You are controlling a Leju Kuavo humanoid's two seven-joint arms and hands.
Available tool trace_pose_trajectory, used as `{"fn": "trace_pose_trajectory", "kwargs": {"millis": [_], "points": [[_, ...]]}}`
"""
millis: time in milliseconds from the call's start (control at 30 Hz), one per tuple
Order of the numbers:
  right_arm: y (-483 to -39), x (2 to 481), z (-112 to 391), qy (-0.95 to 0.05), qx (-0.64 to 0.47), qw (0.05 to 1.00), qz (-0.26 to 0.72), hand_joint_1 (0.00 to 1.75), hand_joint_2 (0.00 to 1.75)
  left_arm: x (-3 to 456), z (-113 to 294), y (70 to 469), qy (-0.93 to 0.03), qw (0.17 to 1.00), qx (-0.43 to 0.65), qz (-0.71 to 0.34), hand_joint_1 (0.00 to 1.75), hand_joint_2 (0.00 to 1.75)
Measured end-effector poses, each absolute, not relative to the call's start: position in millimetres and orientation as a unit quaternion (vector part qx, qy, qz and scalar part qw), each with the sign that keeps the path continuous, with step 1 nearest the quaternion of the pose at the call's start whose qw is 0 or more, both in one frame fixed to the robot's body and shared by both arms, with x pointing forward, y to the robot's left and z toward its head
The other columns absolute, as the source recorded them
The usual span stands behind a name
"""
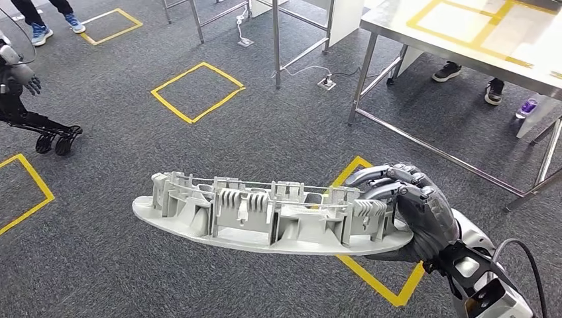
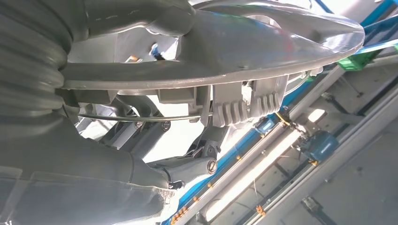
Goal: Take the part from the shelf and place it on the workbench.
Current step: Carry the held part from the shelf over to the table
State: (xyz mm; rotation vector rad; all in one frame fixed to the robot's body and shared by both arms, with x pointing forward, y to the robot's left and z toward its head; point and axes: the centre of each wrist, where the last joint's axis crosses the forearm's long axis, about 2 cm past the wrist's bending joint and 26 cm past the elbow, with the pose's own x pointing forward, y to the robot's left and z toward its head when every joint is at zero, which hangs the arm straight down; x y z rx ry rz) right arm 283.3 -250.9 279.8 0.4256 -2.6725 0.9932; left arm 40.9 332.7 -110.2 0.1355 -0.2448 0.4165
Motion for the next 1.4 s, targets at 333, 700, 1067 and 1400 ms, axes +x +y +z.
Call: {"fn": "trace_pose_trajectory", "kwargs": {"millis": [333,700,1067,1400], "points": [[-250.8,284.7,283.7,-0.919,0.144,0.12,0.346,1.75,1.75,41.1,-110.4,329.9,-0.122,0.971,0.062,0.197,0.0,1.75],[-253.5,289.6,294.2,-0.919,0.149,0.111,0.347,1.75,1.75,46.2,-109.9,328.9,-0.131,0.969,0.059,0.202,0.0,1.75],[-252.6,292.8,301.8,-0.918,0.16,0.105,0.347,1.75,1.75,46.1,-110.0,328.3,-0.128,0.969,0.056,0.206,0.0,1.75],[-252.3,294.9,302.8,-0.917,0.164,0.106,0.349,1.75,1.75,45.9,-110.0,327.9,-0.13,0.968,0.053,0.208,0.0,1.75]]}}
